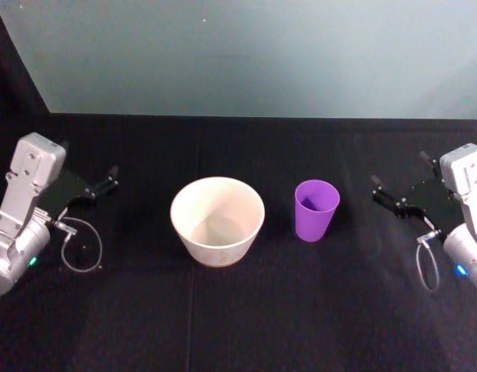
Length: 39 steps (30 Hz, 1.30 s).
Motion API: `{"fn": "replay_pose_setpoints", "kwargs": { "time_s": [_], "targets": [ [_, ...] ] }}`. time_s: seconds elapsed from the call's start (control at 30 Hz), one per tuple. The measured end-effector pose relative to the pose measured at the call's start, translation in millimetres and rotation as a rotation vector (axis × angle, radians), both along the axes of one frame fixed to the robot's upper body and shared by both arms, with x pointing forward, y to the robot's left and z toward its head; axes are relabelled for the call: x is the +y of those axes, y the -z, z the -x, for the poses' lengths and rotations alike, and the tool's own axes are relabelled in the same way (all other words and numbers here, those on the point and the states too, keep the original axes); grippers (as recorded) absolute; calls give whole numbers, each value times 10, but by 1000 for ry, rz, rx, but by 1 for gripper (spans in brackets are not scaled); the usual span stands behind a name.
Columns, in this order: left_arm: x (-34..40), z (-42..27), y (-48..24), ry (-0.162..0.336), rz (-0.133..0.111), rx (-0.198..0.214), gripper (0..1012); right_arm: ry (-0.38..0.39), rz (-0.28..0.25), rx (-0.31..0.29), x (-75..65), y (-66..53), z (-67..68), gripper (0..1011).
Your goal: Pick up the cup and pour the mung beans from the cup into the bowl.
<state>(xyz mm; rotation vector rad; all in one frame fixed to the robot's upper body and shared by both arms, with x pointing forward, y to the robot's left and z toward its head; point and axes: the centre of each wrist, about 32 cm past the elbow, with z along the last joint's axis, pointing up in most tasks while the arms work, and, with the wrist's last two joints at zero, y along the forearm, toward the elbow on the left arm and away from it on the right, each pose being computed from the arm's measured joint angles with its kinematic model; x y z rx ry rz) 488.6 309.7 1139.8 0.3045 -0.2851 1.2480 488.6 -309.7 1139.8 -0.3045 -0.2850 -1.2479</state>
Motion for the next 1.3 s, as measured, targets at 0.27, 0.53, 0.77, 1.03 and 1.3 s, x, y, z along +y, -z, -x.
{"fn": "replay_pose_setpoints", "kwargs": {
  "time_s": [0.27, 0.53, 0.77, 1.03, 1.3],
  "targets": [
    [0, 0, 0, 0, 0, 0, 1011, 0, 0, 0, 0, 0, 0, 1003],
    [0, 0, 0, 0, 0, 0, 1011, -14, -13, -7, -44, 16, 83, 1003],
    [0, 0, 0, 0, 0, 0, 1011, -86, -66, 20, -182, 84, 248, 1003],
    [-1, 0, 0, 0, 0, 0, 1011, -275, -204, 92, -366, 213, 361, 1003],
    [0, 0, 0, 0, 0, 0, 1011, -379, -280, 135, -358, 320, 289, 1003]
  ]
}}
